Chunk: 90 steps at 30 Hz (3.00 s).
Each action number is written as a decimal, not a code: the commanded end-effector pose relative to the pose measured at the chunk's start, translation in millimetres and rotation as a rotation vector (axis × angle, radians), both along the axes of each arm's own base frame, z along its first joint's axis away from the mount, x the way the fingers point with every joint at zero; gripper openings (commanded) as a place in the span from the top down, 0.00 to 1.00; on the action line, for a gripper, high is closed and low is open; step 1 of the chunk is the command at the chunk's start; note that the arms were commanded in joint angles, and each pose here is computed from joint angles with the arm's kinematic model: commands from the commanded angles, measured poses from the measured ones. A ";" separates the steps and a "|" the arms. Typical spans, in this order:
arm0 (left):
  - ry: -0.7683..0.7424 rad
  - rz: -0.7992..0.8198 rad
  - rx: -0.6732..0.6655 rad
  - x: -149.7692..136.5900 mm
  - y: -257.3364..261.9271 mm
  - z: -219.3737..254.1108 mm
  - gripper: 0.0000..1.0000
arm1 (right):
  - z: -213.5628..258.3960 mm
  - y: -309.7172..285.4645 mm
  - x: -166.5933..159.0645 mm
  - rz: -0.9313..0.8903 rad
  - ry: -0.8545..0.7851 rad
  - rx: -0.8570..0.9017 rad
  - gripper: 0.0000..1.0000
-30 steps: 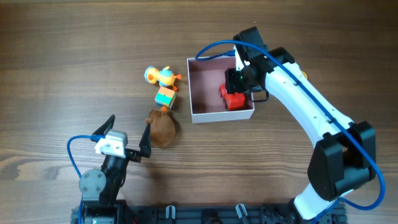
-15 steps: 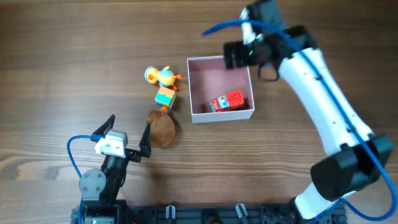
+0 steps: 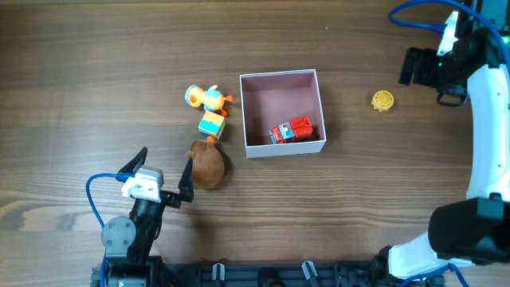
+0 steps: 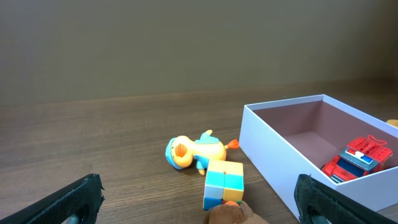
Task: Pack container
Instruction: 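Move the right gripper over the yellow toy wheel, then close the right gripper on the yellow wheel and lift it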
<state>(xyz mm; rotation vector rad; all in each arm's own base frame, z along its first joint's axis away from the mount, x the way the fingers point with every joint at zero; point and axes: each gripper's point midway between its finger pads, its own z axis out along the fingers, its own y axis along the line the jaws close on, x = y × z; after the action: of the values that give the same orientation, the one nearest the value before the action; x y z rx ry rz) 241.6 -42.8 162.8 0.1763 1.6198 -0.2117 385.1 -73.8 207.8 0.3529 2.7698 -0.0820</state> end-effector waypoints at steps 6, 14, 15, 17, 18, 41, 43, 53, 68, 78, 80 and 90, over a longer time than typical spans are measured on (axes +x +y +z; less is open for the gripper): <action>-0.003 0.000 0.015 -0.2 -0.1 -1.4 0.00 | -95.4 6.3 15.8 0.030 0.219 0.077 0.00; -0.003 -0.001 0.015 -0.2 -0.1 -1.4 0.00 | -114.7 17.3 46.5 0.049 0.145 0.156 0.00; -0.003 0.000 0.015 -0.2 0.0 -1.4 0.00 | -117.1 17.1 48.1 0.036 0.144 0.160 0.00; -0.003 0.000 0.015 -0.2 0.0 -1.4 0.00 | -125.3 16.7 50.6 0.007 0.151 0.169 0.00; -0.003 0.000 0.015 -0.2 0.0 -1.4 0.00 | -130.5 17.2 50.6 0.006 0.162 0.172 0.00; -0.003 0.000 0.015 -0.2 0.0 -1.4 0.00 | -179.4 8.6 53.6 -0.039 0.247 0.071 0.00; -0.003 0.000 0.015 -0.2 0.0 -1.4 0.00 | -182.3 9.0 52.9 -0.037 0.255 0.072 0.00; -0.003 0.000 0.015 -0.2 -0.1 -1.4 0.00 | -193.6 8.3 53.7 -0.021 0.269 0.069 0.00; -0.003 0.000 0.015 -0.2 -0.1 -1.4 0.00 | -219.1 4.9 50.6 0.027 0.320 0.044 0.00; -0.003 -0.001 0.015 -0.2 -0.1 -1.4 0.00 | -218.8 3.1 54.7 0.050 0.305 0.030 0.27; -0.003 -0.001 0.015 -0.2 -0.1 -1.4 0.00 | -218.8 3.2 54.9 0.050 0.304 0.029 0.37; -0.003 -0.001 0.015 -0.2 -0.1 -1.4 0.00 | -217.5 2.6 59.2 0.050 0.288 0.027 0.55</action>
<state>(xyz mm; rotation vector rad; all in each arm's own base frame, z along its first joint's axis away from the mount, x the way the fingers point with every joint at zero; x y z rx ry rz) 241.6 -42.8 162.8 0.1763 1.6198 -0.2117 443.7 -67.0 -1.6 0.2992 3.0568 -0.0453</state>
